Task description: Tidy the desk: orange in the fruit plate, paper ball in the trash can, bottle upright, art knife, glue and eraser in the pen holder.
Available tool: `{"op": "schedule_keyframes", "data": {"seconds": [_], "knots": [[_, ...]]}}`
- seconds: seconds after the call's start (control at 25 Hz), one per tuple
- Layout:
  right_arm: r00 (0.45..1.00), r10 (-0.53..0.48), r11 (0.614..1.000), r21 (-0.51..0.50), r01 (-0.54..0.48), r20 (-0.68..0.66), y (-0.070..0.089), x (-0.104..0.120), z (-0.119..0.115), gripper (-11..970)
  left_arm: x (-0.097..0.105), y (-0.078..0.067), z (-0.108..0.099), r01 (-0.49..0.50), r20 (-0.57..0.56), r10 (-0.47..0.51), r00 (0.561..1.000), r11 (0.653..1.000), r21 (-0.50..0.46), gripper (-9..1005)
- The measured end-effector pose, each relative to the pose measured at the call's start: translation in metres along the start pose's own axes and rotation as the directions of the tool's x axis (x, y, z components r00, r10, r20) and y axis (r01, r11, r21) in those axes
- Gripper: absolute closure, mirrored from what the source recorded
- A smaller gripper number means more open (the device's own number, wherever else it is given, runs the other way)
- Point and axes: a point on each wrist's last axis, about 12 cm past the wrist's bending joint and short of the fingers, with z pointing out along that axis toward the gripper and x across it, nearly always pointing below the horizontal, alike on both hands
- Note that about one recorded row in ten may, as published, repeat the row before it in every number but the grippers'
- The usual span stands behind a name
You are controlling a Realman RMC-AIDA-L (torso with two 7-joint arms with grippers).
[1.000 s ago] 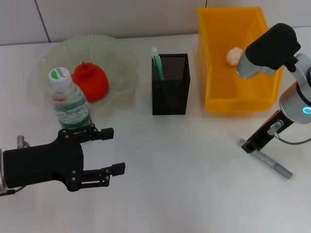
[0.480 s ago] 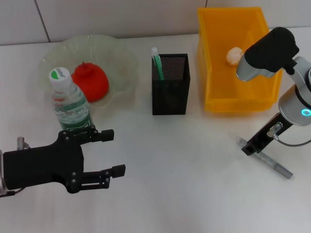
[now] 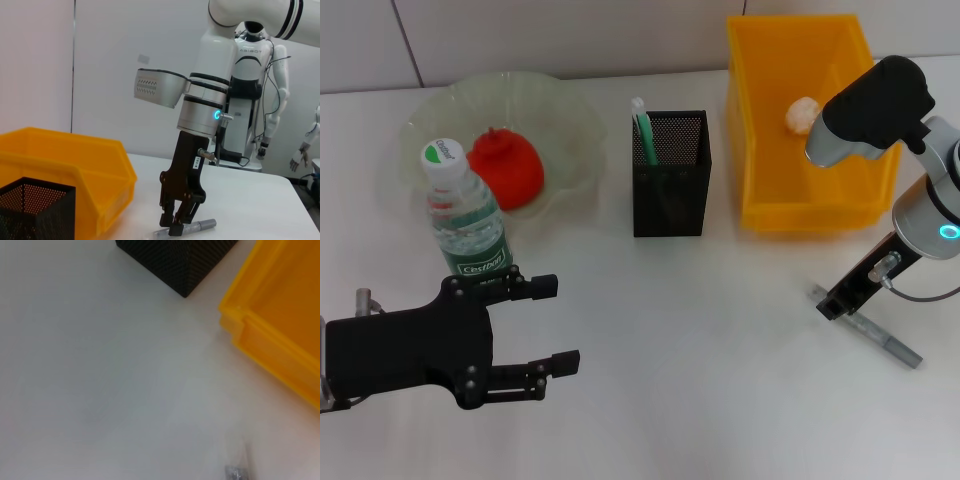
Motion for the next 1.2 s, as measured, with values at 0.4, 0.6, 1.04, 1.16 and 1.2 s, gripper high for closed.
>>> {"op": "schedule_keyframes", "data": {"seconds": [0.4, 0.6, 1.04, 1.16, 1.2], "knots": [[1.0, 0.008, 1.0, -0.001, -0.008, -0.007, -0.0002, 0.0008, 0.0015, 702, -0.0001, -0.0001, 0.0, -0.001, 0.0, 0.001, 1.0, 1.0, 0.001, 186], [1.0, 0.01, 1.0, -0.002, -0.01, -0.014, -0.0006, 0.0011, 0.0036, 716, -0.0002, 0.0, 0.0, -0.001, 0.001, 0.001, 1.0, 1.0, 0.001, 186], [0.999, 0.018, 1.0, -0.006, -0.018, -0.026, -0.0009, 0.0011, 0.0067, 721, -0.0003, 0.0003, -0.0006, -0.001, 0.002, 0.001, 1.0, 1.0, -0.003, 186], [0.999, 0.02, 1.0, -0.006, -0.02, -0.027, -0.0011, 0.0012, 0.0073, 742, -0.0003, 0.0003, -0.0006, -0.001, 0.002, 0.001, 1.0, 1.0, -0.003, 186], [0.999, 0.022, 1.0, -0.006, -0.022, -0.027, -0.0011, 0.0012, 0.0074, 761, -0.0003, 0.0004, -0.0006, -0.001, 0.003, 0.001, 1.0, 1.0, -0.003, 186]]}}
